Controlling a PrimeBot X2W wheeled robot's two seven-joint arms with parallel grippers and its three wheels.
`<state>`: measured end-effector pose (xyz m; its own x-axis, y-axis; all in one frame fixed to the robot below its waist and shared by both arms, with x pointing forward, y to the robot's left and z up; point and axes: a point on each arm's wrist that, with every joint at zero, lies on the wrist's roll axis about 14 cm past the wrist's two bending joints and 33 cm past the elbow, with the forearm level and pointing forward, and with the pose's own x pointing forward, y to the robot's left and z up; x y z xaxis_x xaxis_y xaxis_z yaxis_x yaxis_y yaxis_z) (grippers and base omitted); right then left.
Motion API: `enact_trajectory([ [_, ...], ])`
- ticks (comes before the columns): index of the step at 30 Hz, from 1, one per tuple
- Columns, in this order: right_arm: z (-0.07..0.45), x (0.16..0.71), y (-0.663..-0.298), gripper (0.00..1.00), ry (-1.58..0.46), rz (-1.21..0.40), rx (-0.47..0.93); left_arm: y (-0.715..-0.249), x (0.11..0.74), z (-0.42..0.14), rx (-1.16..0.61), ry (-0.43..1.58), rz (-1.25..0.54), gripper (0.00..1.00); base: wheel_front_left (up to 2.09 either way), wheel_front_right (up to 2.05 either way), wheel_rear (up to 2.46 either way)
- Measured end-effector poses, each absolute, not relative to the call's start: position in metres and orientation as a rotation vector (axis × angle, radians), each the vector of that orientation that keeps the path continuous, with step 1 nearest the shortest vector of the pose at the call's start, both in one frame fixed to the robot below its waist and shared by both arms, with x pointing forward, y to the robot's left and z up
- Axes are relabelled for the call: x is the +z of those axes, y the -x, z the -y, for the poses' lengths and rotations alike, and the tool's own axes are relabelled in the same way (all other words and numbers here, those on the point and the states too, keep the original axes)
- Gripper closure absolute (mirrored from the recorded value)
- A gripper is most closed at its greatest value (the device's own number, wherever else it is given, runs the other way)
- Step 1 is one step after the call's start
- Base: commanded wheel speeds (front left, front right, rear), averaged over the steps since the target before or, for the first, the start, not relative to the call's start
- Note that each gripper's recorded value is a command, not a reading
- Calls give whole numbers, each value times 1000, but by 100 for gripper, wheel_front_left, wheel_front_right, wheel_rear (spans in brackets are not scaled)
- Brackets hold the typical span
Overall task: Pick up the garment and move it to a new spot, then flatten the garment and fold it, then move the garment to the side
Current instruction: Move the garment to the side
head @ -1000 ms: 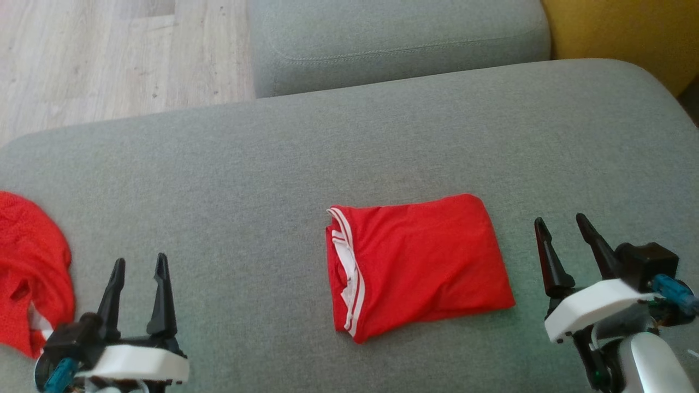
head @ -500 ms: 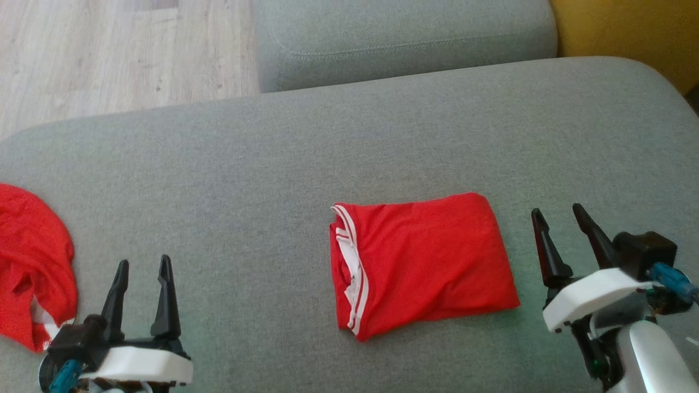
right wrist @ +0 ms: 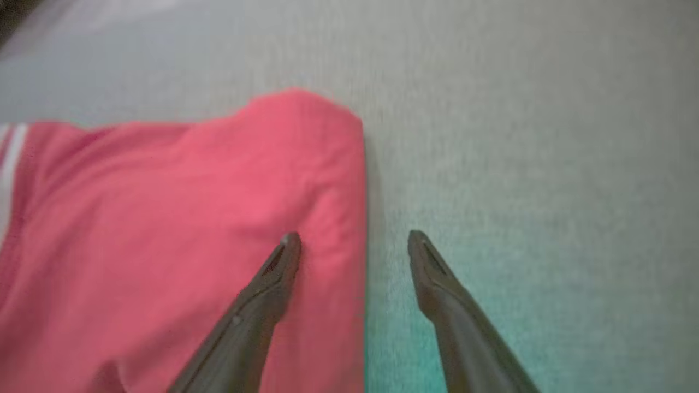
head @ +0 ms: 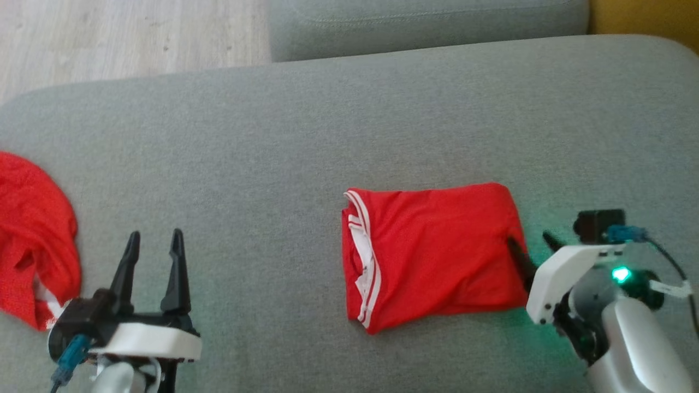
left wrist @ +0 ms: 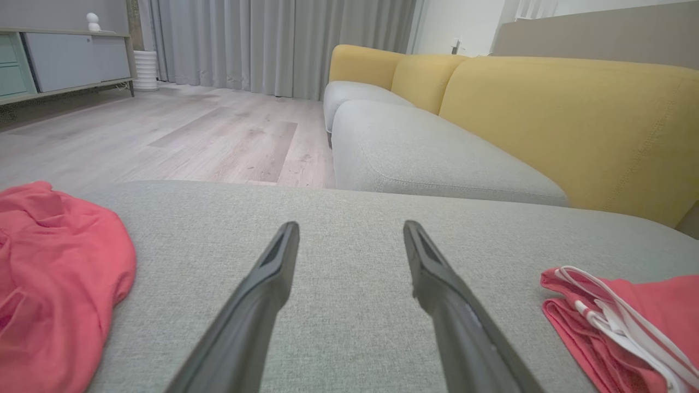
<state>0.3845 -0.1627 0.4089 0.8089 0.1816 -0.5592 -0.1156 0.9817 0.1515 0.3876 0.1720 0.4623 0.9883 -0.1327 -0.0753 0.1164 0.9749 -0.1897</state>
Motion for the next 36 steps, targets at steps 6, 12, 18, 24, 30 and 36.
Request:
enact_trajectory([
  [6,145,372,-366,0,-112,-816,199,-391,463,-174,-119,190,-84,0,0,0,0],
  [12,135,370,-363,100,-93,-888,247,-393,459,-172,-123,191,-95,0,0,0,0],
  [18,147,387,-382,100,76,-836,309,-410,459,-158,-166,195,-92,0,0,0,0],
  [24,203,455,-454,100,264,-637,236,-446,464,-133,-224,213,-57,0,0,0,0],
  [30,296,459,-466,100,325,-647,49,-478,459,-95,-323,210,-39,0,0,0,0],
  [36,372,467,-463,100,377,-649,-129,-500,442,-73,-391,204,-55,0,0,0,0],
])
